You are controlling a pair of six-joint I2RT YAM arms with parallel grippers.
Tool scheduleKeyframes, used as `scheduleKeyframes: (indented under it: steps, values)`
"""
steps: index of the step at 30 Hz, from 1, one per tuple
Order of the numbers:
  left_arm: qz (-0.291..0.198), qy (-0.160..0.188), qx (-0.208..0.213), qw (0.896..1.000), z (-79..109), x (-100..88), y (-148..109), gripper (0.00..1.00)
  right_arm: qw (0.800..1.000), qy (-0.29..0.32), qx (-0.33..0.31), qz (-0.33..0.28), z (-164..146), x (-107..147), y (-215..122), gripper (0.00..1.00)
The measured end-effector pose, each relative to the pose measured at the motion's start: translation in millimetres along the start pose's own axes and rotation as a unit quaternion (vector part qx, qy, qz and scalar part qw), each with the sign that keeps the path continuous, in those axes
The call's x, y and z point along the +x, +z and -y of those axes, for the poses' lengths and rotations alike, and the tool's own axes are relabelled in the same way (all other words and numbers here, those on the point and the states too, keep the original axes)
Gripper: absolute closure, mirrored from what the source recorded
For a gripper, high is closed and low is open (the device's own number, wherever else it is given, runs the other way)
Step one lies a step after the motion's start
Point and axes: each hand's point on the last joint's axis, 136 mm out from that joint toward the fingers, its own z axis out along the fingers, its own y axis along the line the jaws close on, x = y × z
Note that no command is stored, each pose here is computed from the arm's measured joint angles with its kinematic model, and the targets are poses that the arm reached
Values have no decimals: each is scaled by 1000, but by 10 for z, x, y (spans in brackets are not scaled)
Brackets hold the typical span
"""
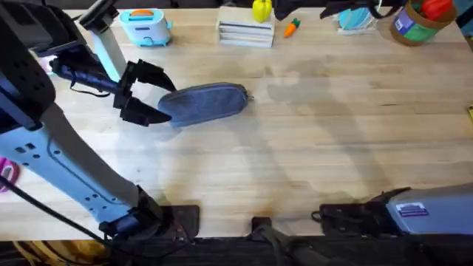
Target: Unzip the bag, pick up the pens from the table one at a time and place them inside, then zip the bag closed.
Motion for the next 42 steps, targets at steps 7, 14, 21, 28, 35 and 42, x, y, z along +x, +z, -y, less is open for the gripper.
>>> scheduleKeyframes:
  steps: [7, 14, 21, 28, 35, 42]
  values:
    - [-9, 28, -59, 998, 83, -164, -299, 5, 998, -64, 19, 5, 51, 142, -401, 4]
    - [-64, 126, -170, 975, 465, -787, -651, 6, 991, -105, 65, 43, 184, 282, -1010, 4]
    - [-75, 101, -263, 957, 903, -1242, -783, 6, 991, -112, 75, 22, 236, 536, -1225, 4]
    - [-55, 10, -330, 942, 1184, -1434, -839, 5, 991, -112, 76, 15, 242, 566, -1216, 4]
    - [-8, -136, -392, 910, 1239, -1485, -953, 6, 992, -107, 66, 6, 221, 608, -1155, 4]
    - [56, -251, -423, 869, 1174, -1543, -1069, 6, 993, -102, 62, 6, 209, 613, -1151, 4]
